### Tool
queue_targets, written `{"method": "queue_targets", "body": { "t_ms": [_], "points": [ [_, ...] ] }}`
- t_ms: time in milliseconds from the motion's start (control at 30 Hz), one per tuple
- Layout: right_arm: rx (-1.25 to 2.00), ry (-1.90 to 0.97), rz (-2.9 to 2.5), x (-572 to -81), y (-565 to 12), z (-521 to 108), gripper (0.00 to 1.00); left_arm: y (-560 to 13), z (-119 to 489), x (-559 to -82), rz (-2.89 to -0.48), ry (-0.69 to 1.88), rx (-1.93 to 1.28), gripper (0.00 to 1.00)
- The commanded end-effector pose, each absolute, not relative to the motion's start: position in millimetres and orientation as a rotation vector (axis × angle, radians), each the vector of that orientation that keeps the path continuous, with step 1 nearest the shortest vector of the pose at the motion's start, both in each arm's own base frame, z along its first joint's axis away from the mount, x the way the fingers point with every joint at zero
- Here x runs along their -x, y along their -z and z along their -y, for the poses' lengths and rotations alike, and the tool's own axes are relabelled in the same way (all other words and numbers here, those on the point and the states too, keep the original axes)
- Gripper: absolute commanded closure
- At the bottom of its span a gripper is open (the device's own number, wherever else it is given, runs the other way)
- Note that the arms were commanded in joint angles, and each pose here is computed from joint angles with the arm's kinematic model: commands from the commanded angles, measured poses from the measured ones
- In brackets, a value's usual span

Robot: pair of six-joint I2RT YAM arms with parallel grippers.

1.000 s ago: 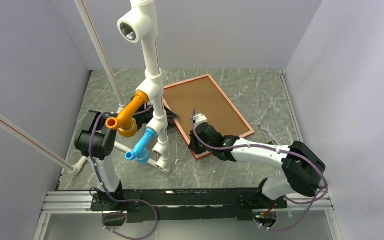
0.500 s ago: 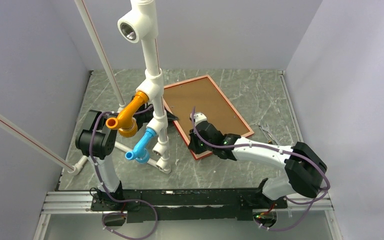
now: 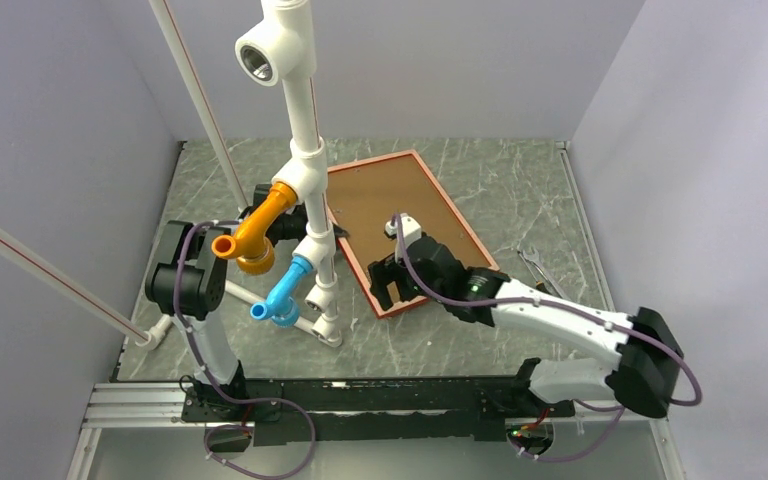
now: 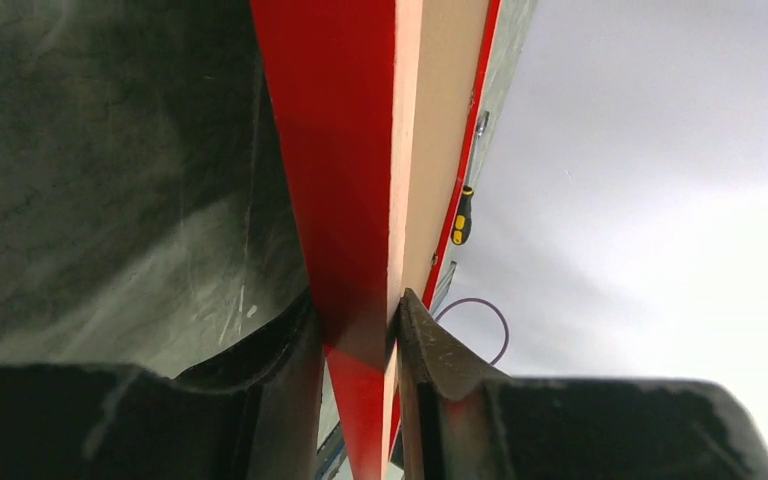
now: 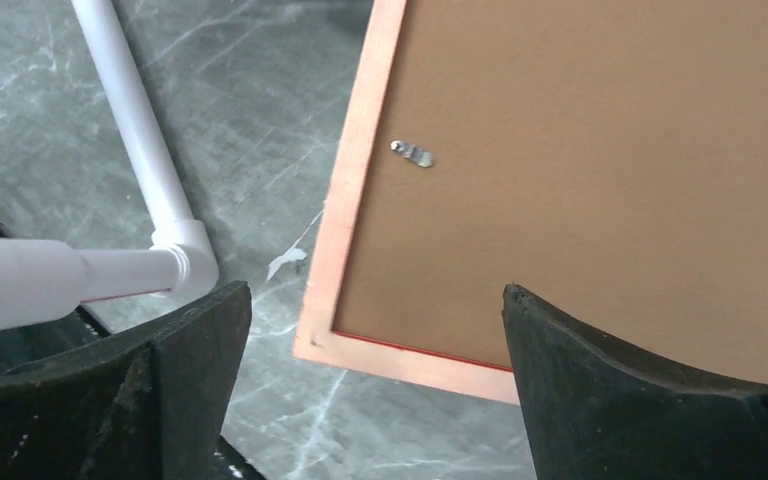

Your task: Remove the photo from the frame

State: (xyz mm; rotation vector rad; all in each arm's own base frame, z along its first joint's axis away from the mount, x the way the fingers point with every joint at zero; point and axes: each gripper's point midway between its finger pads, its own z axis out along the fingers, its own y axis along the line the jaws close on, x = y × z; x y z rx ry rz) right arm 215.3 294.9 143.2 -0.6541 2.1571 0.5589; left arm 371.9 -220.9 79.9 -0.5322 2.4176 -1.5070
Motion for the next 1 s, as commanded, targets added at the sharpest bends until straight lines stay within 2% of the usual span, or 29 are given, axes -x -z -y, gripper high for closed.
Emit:
{"method": "queue_targets", "body": {
  "t_ms": [0,300,433,600,800,967],
  "points": [
    [0.777,-0.37,-1.959,-215,-166,-273,0.02,-120,208,-387,-2.329,1.469,0.465,1.0],
    [1.094,-0.077,-1.697,-179,-152,-273,0.01,-138,197,-390,-2.285,1.489,0.455,1.0],
    [1.186,0.044,-1.626,-178,-135,-279,0.0,-144,193,-390,-2.268,1.482,0.448,1.0],
    [1.103,0.288,-1.529,-198,-125,-284,0.0,-150,190,-392,-2.267,1.441,0.423,1.0],
    [1.007,0.418,-1.398,-221,-124,-295,0.02,-150,189,-392,-2.265,1.449,0.429,1.0],
    [0.91,0.488,-1.295,-238,-133,-294,0.08,-150,188,-392,-2.271,1.446,0.431,1.0]
  ]
}}
